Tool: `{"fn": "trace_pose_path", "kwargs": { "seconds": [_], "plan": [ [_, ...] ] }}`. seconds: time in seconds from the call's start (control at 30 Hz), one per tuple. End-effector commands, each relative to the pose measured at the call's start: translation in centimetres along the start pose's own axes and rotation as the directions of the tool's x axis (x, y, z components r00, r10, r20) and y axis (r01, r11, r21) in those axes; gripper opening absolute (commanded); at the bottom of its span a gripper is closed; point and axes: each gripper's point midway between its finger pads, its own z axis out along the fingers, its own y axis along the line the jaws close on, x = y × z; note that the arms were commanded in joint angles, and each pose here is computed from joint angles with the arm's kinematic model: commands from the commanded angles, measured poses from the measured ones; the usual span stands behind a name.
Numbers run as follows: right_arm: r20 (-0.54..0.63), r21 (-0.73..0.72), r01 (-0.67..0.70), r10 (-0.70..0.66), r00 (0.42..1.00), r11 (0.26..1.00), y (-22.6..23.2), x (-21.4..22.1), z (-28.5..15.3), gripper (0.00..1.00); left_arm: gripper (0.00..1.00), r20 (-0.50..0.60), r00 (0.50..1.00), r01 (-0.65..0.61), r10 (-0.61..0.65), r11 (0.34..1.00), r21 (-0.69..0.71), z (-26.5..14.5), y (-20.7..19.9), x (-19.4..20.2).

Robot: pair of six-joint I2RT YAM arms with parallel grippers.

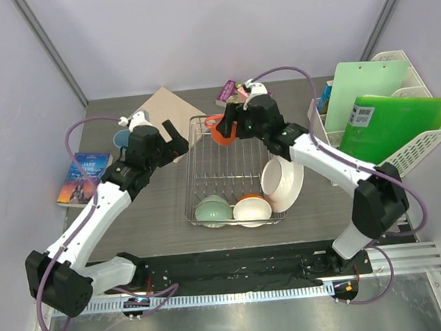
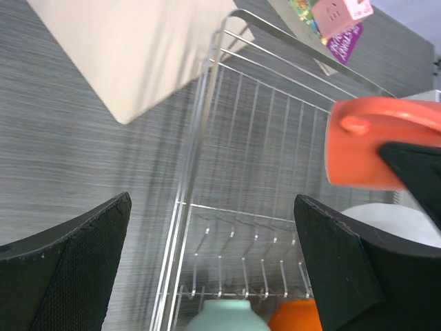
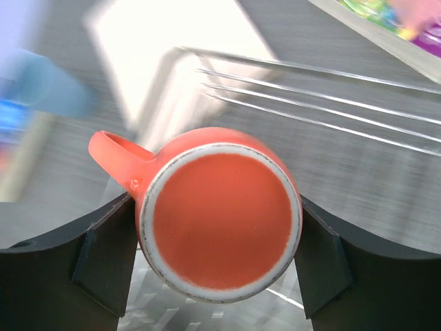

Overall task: Unload the mixed dishes from the dish rack
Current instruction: Pick up the cup from the dish rack.

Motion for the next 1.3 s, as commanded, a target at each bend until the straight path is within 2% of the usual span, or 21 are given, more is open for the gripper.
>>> {"fn": "trace_pose_path", "kwargs": {
  "seconds": [0.0, 0.07, 0.1, 0.13, 0.2, 0.23, 0.3, 0.33, 0.4, 0.6, 0.67, 0.7, 0.83, 0.93, 1.27],
  "plan": [
    [0.206, -0.41, -0.159, 0.262, 0.943, 0.898, 6.5, -8.2, -5.2, 0.01, 1.0, 0.078, 0.99, 0.103, -0.12, 0.976, 0.194, -1.0, -3.7, -2.1],
    [0.197, -0.478, -0.213, 0.34, 0.919, 0.852, 6.7, -8.4, -6.6, 0.01, 1.0, 0.073, 0.983, 0.143, -0.168, 0.953, 0.266, -1.4, -4.4, -1.8],
    [0.22, -0.542, -0.196, 0.363, 0.905, 0.817, 7.5, -9.4, -7.6, 0.01, 1.0, 0.076, 0.979, 0.155, -0.187, 0.938, 0.31, -1.8, -5.0, -1.9],
    [0.2, -0.575, -0.229, 0.407, 0.891, 0.785, 7.7, -9.5, -8.1, 0.01, 1.0, 0.1, 0.965, 0.183, -0.243, 0.894, 0.41, -3.2, -6.7, -3.4],
    [0.206, -0.64, -0.226, 0.447, 0.871, 0.735, 7.9, -9.7, -9.2, 0.01, 1.0, 0.098, 0.952, 0.209, -0.289, 0.853, 0.479, -3.7, -7.0, -3.0],
    [0.204, -0.658, -0.231, 0.465, 0.861, 0.717, 7.9, -9.7, -9.5, 0.01, 1.0, 0.128, 0.935, 0.198, -0.332, 0.785, 0.587, -5.6, -8.7, -4.6],
    [0.193, -0.69, -0.251, 0.507, 0.84, 0.679, 7.8, -9.4, -9.8, 0.01, 1.0, 0.111, 0.905, 0.248, -0.411, 0.721, 0.647, -5.9, -8.7, -4.3],
    [0.185, -0.695, -0.257, 0.513, 0.838, 0.671, 7.8, -9.1, -9.7, 0.01, 1.0, 0.137, 0.881, 0.226, -0.454, 0.657, 0.72, -7.3, -9.6, -5.6],
    [0.157, -0.725, -0.284, 0.552, 0.819, 0.628, 7.9, -8.6, -9.8, 0.01, 1.0, 0.12, 0.863, 0.245, -0.491, 0.613, 0.751, -7.3, -9.4, -5.2],
    [0.081, -0.802, -0.315, 0.617, 0.783, 0.507, 8.7, -8.1, -11.0, 0.01, 0.99, 0.069, 0.886, 0.234, -0.458, 0.571, 0.787, -6.4, -10.9, -4.4],
    [0.065, -0.808, -0.321, 0.617, 0.784, 0.494, 8.8, -8.0, -11.0, 0.01, 0.97, 0.057, 0.885, 0.239, -0.462, 0.555, 0.796, -6.2, -10.8, -3.9],
    [0.058, -0.814, -0.322, 0.62, 0.782, 0.483, 9.0, -8.0, -11.1, 0.01, 0.92, 0.05, 0.885, 0.233, -0.463, 0.533, 0.813, -6.4, -11.2, -4.0],
    [0.044, -0.82, -0.321, 0.612, 0.789, 0.473, 9.2, -7.7, -11.2, 0.01, 0.75, 0.01, 0.899, 0.23, -0.438, 0.49, 0.841, -6.4, -12.3, -3.6],
    [0.035, -0.821, -0.323, 0.607, 0.794, 0.471, 9.4, -7.5, -11.1, 0.01, 0.68, -0.015, 0.91, 0.231, -0.415, 0.474, 0.849, -6.2, -13.0, -3.4],
    [0.013, -0.817, -0.33, 0.587, 0.809, 0.472, 10.1, -6.6, -10.5, 0.01, 0.62, -0.065, 0.924, 0.241, -0.376, 0.444, 0.863, -6.0, -13.9, -2.5]
  ]
}}
